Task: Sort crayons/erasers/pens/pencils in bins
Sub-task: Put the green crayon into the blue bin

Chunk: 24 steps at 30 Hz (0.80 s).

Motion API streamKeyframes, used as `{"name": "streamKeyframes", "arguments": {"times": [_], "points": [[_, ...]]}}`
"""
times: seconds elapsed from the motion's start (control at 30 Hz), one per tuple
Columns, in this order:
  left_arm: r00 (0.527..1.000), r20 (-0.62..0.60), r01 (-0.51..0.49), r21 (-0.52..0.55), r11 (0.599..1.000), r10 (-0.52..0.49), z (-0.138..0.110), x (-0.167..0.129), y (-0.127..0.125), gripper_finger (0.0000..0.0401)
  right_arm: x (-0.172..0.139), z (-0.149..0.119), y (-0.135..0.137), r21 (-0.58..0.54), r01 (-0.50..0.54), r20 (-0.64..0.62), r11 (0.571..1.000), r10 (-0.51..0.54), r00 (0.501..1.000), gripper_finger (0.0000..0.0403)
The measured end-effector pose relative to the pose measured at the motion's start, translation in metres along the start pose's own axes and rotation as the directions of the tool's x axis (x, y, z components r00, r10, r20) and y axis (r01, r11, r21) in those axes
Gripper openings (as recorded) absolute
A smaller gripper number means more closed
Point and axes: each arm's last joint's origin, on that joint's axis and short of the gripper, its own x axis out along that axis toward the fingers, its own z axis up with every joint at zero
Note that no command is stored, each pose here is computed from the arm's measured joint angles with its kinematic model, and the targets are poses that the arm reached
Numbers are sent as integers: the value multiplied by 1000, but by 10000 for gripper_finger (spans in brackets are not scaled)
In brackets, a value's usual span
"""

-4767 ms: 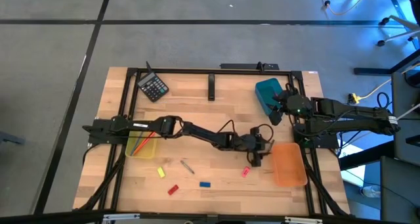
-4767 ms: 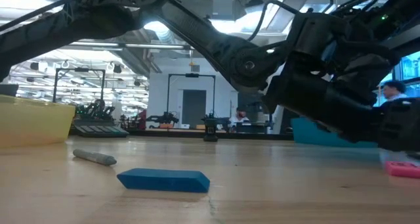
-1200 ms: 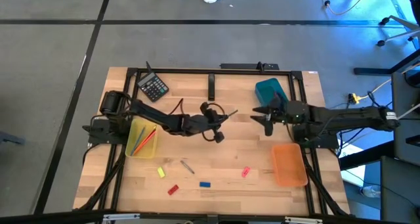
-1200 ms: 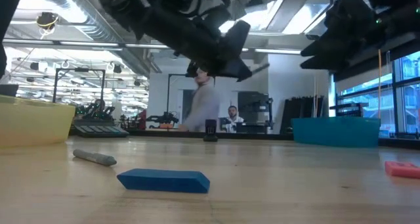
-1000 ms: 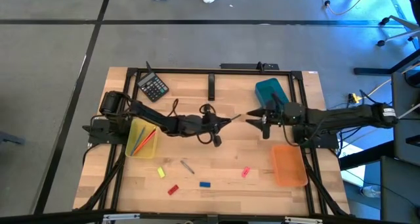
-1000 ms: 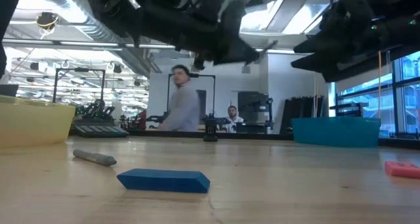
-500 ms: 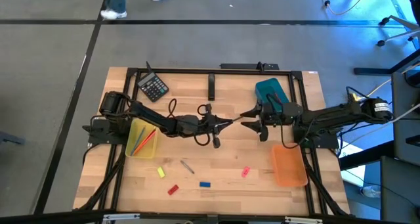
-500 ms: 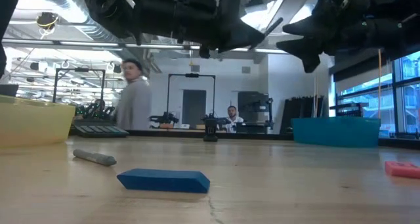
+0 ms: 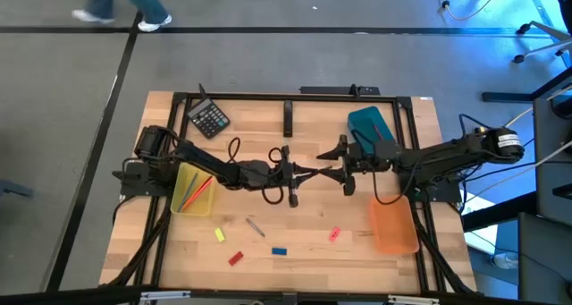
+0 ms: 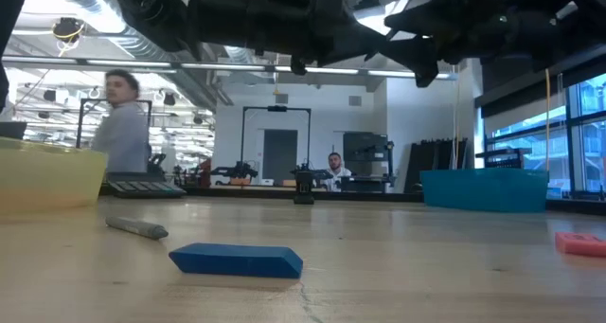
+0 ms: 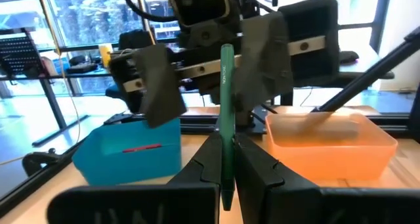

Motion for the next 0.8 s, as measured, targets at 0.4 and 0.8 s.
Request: {"name": "streamKeyframes", "arguments": {"times": [0.4,0.8], "points": [[1000,-9,-30,-34,999,30,-1,2,5,14,2,-2,-1,-2,14,-16,1000,-14,1000,38],[999,-23,-31,-74,997,29,-3,2,7,79,2,-3,-1,-1,20,-30,1000,-20,999,42]]}}
